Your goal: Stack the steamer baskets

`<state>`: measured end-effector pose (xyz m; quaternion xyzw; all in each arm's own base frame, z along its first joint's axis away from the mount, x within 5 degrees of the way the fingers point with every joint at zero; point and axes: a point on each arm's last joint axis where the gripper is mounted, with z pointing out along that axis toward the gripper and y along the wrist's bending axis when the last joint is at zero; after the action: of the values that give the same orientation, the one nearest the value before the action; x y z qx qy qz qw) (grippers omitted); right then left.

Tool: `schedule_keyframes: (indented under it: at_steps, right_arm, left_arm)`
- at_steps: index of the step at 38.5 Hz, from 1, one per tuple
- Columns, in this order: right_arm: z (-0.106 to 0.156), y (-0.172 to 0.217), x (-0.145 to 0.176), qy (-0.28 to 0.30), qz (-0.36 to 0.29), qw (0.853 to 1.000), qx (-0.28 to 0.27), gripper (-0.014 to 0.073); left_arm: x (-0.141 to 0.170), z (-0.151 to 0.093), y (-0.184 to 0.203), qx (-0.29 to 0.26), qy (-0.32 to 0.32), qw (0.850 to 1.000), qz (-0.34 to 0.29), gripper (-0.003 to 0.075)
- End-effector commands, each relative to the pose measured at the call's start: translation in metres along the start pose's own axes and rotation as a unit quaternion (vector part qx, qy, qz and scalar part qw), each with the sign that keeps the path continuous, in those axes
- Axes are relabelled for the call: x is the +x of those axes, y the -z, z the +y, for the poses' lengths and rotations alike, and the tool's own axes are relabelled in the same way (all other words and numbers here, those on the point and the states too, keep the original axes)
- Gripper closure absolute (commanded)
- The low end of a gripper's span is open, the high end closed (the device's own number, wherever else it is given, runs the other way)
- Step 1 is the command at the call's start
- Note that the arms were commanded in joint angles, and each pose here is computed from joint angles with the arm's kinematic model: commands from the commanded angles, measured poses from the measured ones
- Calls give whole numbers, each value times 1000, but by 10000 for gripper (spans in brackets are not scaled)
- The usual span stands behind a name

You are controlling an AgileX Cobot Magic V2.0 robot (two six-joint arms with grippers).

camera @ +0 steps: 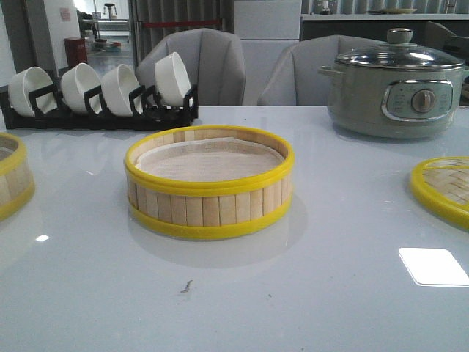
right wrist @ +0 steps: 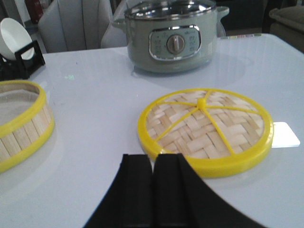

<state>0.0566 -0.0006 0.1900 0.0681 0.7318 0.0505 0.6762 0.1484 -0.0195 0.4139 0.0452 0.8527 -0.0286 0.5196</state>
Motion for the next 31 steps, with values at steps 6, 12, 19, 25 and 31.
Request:
schedule_keyframes:
  at_steps: [6,12,19,25,31]
  right_arm:
    - [5,10,-41,-75,-158,984,-26,522]
    - [11,22,-79,33,-104,994,1,522]
    - [16,3,-118,87,-53,995,13,522]
    - [21,-44,-148,87,39,995,22,522]
    - [26,-67,-164,78,39,996,15,522]
  left_arm:
    - [-14,-1,7,5,0,998,-56,624]
    - [-14,-1,7,3,-1,998,-55,624]
    - [-13,-1,7,3,-1,999,-49,624]
    - [-12,-1,7,2,-1,999,-45,624]
    - [-11,-1,7,2,-1,999,-42,624]
